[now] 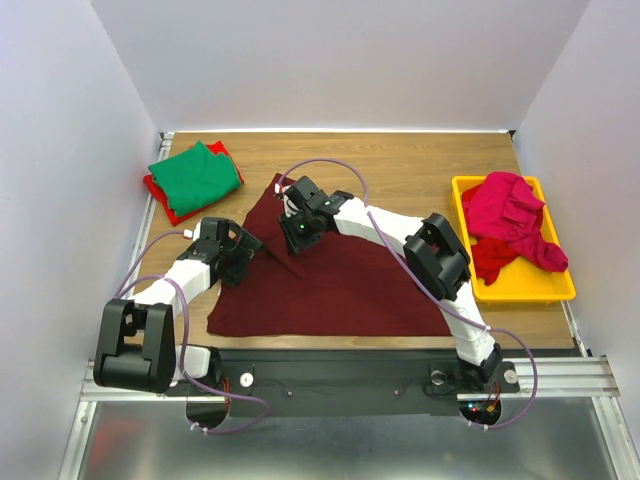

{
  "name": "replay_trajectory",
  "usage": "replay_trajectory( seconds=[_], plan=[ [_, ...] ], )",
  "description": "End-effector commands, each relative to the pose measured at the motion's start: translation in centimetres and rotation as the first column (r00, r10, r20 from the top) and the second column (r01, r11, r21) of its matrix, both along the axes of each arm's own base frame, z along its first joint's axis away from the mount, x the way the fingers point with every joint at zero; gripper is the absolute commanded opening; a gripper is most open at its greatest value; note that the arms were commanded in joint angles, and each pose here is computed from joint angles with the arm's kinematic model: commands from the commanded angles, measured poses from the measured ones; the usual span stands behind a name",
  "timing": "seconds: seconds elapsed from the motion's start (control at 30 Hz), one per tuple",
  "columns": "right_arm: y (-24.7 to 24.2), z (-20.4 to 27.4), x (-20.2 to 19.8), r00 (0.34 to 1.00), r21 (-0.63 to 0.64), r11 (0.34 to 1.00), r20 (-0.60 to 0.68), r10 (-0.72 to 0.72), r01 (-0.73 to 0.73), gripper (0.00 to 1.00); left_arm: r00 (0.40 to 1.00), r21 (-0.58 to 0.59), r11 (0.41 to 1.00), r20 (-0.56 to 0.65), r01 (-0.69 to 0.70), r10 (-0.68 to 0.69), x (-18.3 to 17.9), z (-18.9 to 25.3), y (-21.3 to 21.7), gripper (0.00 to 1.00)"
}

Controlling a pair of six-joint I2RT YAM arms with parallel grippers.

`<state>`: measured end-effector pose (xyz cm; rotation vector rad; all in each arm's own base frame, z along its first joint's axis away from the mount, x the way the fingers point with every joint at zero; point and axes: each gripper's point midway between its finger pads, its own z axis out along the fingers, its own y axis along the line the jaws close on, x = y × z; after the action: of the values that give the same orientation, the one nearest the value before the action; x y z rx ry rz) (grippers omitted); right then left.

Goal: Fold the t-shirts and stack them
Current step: Fold the tshirt

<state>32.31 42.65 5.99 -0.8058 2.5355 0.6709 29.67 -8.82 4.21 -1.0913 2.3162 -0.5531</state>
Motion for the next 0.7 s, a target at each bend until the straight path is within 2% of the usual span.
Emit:
replay_trajectory(
  seconds=[0.0, 0.47, 0.53, 0.67],
  plan=[
    [0.6, 0.3, 0.5, 0.999, 0.013, 1.000, 0.046, -0.005, 0.004, 0.36, 0.976, 0.078, 0.997, -0.216, 0.018, 0.000, -4.9, -4.2, 1.5, 0.99],
    [0.6, -2.0, 0.1, 1.000, -0.015, 1.000, 0.013, 0.013, -0.013, 0.36, 0.974, 0.075, 0.997, -0.224, 0.032, -0.014, -4.8, -4.5, 1.3, 0.98],
    [0.6, -2.4, 0.1, 1.000, -0.019, 1.000, 0.006, 0.015, -0.015, 0.34, 0.974, 0.075, 0.997, -0.227, 0.032, -0.014, -4.8, -4.6, 1.3, 0.99],
    [0.6, -2.7, 0.1, 1.000, -0.023, 1.000, 0.005, 0.016, -0.016, 0.24, 0.973, 0.075, 0.997, -0.228, 0.036, -0.018, -4.9, -4.6, 1.3, 0.98]
  ],
)
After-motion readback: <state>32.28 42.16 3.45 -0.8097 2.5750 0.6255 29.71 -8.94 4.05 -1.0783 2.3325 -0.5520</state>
